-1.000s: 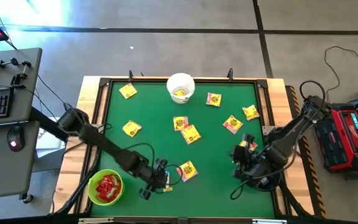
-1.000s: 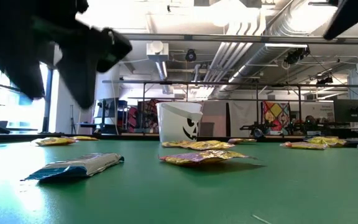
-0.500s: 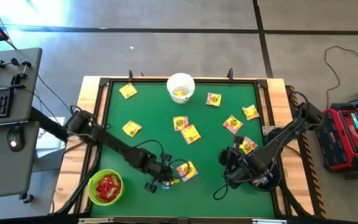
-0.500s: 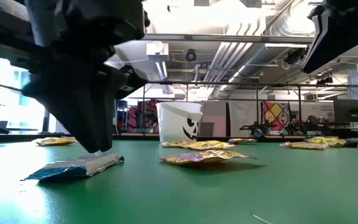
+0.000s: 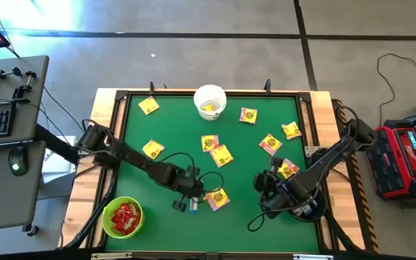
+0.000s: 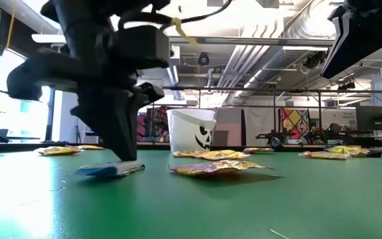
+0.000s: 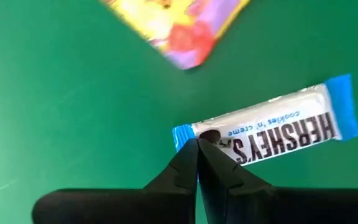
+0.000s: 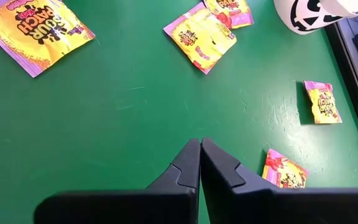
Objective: Sort candy by brand, put in halloween buckets
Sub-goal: Put the white candy into the black bucket
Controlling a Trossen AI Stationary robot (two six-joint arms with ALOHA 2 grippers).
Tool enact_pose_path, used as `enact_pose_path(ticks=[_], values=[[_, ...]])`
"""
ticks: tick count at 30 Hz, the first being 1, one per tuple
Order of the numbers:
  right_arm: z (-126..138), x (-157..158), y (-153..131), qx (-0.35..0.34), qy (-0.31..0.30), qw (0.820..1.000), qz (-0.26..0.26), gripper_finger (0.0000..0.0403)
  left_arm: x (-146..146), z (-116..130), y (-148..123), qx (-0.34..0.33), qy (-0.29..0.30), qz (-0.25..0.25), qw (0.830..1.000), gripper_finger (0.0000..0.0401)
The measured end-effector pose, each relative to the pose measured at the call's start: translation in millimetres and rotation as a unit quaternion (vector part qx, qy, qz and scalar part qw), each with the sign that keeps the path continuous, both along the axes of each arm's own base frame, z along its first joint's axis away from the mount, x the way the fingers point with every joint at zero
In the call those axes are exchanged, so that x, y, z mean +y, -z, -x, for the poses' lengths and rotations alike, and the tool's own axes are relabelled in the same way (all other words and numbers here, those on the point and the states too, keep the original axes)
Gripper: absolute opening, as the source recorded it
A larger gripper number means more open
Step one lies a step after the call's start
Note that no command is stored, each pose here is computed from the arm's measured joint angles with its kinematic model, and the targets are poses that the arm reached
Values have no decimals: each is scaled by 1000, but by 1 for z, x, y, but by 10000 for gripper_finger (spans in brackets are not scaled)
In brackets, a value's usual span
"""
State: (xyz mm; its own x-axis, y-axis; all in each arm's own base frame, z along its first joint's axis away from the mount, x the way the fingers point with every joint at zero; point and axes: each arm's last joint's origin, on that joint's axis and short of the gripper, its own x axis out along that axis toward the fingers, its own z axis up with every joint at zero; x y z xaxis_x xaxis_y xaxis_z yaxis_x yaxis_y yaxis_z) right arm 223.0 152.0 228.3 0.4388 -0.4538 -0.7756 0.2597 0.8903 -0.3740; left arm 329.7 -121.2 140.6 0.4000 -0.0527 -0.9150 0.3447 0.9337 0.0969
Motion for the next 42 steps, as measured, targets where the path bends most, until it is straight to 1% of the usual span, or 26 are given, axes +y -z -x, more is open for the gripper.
enact_pose_path(ticks=[3,5,9,12,14,17,21,26,31,34,38,42], values=[[0,0,0,0,0,1000,0,0,7,1,-4,4,-5,-8,1000,1],[0,0,0,1,0,1000,0,0,9,2,-11,-3,-6,-4,1000,1],[0,0,0,1,0,1000,0,0,-3,7,-25,-18,44,39,998,0],[0,0,0,1,0,1000,0,0,-13,9,-24,-15,69,64,995,0],[0,0,0,1,0,1000,0,0,-15,10,-16,-10,68,60,996,0],[0,0,0,0,0,1000,0,0,-12,9,-5,0,53,55,997,0],[0,0,0,0,0,1000,2,0,-6,2,2,-8,37,59,998,0],[1,0,0,0,1,1000,3,0,6,-6,3,-24,17,60,998,0],[4,-3,10,11,4,1000,11,0,20,-12,2,-37,-4,57,998,0],[8,-6,18,16,17,1000,9,0,31,-15,2,-39,-21,52,998,0],[10,-7,23,19,29,999,2,0,50,-20,2,-47,-55,33,997,0],[10,-7,23,21,25,999,-2,0,69,-22,-1,-48,-74,30,996,0]])
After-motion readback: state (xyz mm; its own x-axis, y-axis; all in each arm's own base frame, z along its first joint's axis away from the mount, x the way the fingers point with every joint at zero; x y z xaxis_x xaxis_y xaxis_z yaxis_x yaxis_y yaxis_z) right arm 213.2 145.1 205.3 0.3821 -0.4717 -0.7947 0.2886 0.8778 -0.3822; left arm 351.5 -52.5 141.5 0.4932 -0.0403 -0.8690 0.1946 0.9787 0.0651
